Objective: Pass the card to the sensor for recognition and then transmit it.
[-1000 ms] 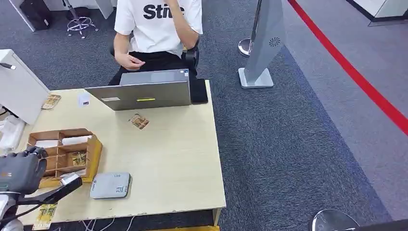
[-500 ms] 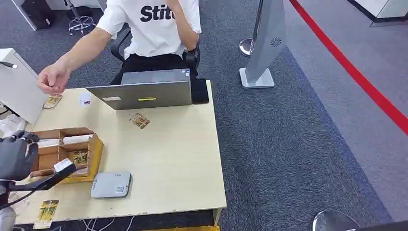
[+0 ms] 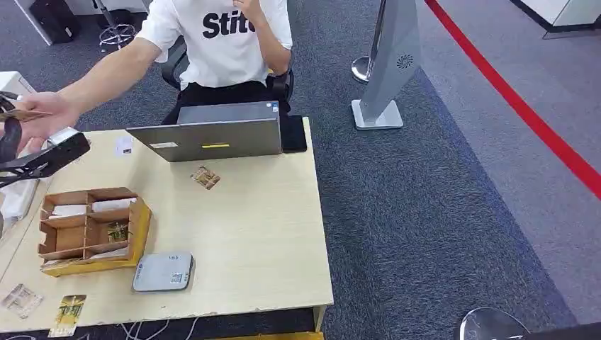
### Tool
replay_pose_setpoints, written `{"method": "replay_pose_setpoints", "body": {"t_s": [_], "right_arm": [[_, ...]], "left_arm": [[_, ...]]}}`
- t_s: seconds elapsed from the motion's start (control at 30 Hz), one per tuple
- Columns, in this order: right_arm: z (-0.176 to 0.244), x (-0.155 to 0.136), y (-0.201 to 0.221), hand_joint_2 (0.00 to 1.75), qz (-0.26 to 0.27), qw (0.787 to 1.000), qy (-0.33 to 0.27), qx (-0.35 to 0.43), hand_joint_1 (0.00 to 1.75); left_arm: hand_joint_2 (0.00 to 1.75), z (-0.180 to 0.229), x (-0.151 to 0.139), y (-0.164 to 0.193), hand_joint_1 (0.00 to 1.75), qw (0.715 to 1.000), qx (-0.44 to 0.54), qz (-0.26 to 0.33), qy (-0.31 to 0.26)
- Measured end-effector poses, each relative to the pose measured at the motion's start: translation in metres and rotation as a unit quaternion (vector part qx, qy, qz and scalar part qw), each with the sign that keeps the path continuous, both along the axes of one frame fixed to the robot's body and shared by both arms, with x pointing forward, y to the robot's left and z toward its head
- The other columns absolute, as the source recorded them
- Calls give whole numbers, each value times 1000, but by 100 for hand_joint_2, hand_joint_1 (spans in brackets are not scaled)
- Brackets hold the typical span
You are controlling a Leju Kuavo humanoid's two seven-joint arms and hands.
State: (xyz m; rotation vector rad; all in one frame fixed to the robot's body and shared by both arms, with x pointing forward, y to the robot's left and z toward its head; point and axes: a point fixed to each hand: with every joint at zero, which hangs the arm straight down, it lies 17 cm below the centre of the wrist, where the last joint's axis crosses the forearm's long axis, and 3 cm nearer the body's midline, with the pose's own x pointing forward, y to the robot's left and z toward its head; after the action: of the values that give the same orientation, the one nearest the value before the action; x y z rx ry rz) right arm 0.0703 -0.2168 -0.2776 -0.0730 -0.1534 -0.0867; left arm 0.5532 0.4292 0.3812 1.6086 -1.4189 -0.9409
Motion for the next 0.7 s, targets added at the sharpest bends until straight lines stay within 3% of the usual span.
{"method": "replay_pose_setpoints", "body": {"t_s": [0.3,0.33,0.37,0.7], "right_arm": [[0,-2,0,175,2,1000,5,0,0],[0,-2,0,175,2,1000,5,0,0],[0,-2,1,175,2,1000,5,1,0],[0,-2,2,175,3,1000,4,3,0]], "left_arm": [[175,7,18,-28,175,1000,-12,-19,0],[175,7,18,-28,101,1000,-14,-20,1],[175,7,18,-29,0,1000,-16,-21,1],[175,8,19,-36,0,999,-29,-30,-6]]}}
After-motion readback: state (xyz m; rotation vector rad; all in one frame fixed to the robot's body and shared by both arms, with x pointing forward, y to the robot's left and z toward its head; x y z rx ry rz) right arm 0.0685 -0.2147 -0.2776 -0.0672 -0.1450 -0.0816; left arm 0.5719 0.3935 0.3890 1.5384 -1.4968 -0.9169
